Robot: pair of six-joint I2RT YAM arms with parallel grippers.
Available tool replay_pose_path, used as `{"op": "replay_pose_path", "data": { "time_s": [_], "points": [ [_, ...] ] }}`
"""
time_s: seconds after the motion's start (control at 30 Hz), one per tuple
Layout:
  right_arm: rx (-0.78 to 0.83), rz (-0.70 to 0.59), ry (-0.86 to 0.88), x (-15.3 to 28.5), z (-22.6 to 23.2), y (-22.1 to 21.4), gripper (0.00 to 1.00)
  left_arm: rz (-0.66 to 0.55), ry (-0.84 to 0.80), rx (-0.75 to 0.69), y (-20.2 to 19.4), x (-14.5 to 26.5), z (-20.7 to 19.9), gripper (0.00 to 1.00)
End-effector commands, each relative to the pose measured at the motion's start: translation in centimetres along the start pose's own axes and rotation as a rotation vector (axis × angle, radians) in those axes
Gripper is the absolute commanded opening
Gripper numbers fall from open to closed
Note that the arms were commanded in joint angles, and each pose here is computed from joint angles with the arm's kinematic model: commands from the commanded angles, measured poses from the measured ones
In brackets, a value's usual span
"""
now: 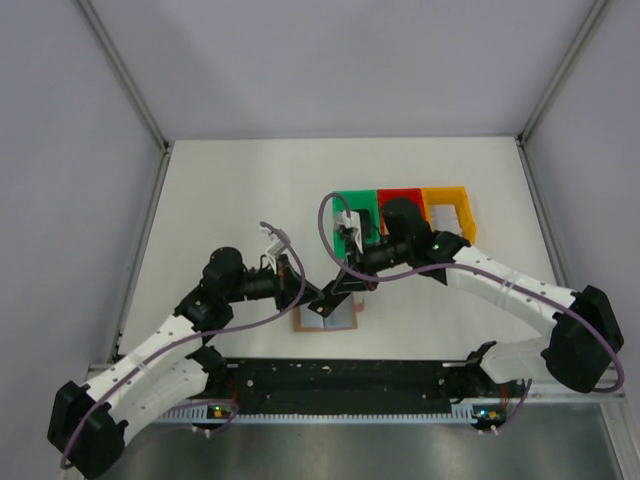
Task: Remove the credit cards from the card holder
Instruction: Place the credit card in the storage box.
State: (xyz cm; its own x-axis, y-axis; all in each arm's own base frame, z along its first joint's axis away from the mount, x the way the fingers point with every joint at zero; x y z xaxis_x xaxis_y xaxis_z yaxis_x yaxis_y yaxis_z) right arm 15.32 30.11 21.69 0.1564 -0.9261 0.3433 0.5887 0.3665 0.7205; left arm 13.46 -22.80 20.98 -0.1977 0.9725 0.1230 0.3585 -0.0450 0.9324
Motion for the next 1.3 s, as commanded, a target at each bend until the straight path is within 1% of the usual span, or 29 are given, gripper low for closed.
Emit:
{"op": "replay_pose_path", "data": {
  "time_s": [0.0,0.07,0.1,0.17,0.2,0.27,0.33,0.37,0.4,0.47,0.57,0.67,0.77,0.93,1.07,1.17,1.27],
  "points": [
    [0.086,-0.034,0.05,0.6,1.3,2.0,0.0,-0.035,0.017,-0.077,2.1,0.0,-0.1,0.05],
    [0.06,-0.045,0.013,0.9,0.5,2.1,0.0,-0.032,0.091,-0.076,2.3,0.2,0.7,0.23],
    [0.048,-0.058,-0.011,1.2,0.1,2.3,0.0,-0.032,0.136,-0.074,2.5,0.4,1.2,0.34],
    [0.003,-0.092,-0.075,1.9,-1.2,3.0,0.0,-0.022,0.298,-0.048,2.8,1.2,2.9,0.59],
    [-0.006,-0.107,-0.107,2.4,-1.8,3.2,0.0,-0.023,0.361,-0.048,3.1,1.8,3.4,0.68],
    [-0.093,-0.149,-0.173,3.4,-3.1,3.7,0.0,-0.037,0.494,-0.062,4.0,3.2,4.4,0.84],
    [-0.168,-0.212,-0.294,4.7,-5.2,4.4,0.0,-0.054,0.612,-0.07,5.0,4.9,4.9,0.94],
    [-0.206,-0.24,-0.343,5.3,-6.2,4.8,0.0,-0.06,0.668,-0.075,5.6,5.8,5.0,0.97],
    [-0.253,-0.28,-0.407,6.4,-7.5,5.1,0.0,-0.051,0.728,-0.082,5.9,6.8,5.2,0.99],
    [-0.354,-0.358,-0.507,8.0,-9.6,6.0,0.0,-0.028,0.813,-0.124,6.8,8.5,5.3,0.99],
    [-0.463,-0.452,-0.677,10.2,-12.8,7.0,0.0,-0.014,0.887,-0.181,7.4,10.3,5.2,0.99],
    [-0.525,-0.478,-0.79,10.8,-15.2,7.9,0.0,-0.026,0.953,-0.219,6.7,11.5,5.8,0.99],
    [-0.585,-0.489,-0.843,10.8,-17.2,9.2,0.0,-0.027,0.998,-0.219,5.9,12.0,6.5,0.99],
    [-0.66,-0.466,-0.854,9.1,-20.7,10.1,0.0,-0.016,1.042,-0.234,5.9,12.8,6.6,0.99],
    [-0.702,-0.435,-0.855,7.7,-23.4,9.7,0.0,0.013,1.074,-0.254,5.3,13.3,7.0,0.99],
    [-0.716,-0.421,-0.789,5.9,-24.3,9.8,0.0,0.03,1.057,-0.256,5.2,13.0,7.0,0.99],
    [-0.727,-0.414,-0.767,4.7,-25.2,9.8,0.0,0.046,1.046,-0.255,5.1,12.7,7.1,0.99]
  ]
}}
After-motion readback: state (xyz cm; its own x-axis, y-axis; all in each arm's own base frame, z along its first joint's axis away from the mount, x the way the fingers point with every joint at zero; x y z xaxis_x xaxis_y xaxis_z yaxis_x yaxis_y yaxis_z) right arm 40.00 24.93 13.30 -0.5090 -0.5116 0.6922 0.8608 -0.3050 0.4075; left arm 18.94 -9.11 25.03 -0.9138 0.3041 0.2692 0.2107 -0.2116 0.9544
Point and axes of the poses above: each gripper's point midway between its finger pads, its own x axis back along the fingers, its own z axis along the line the jaws close on, y = z × x, the point moved 3 cm from there along x, back along the fingers, and after that the axes turned 15 degrees about -x, right-handed, at the moved point
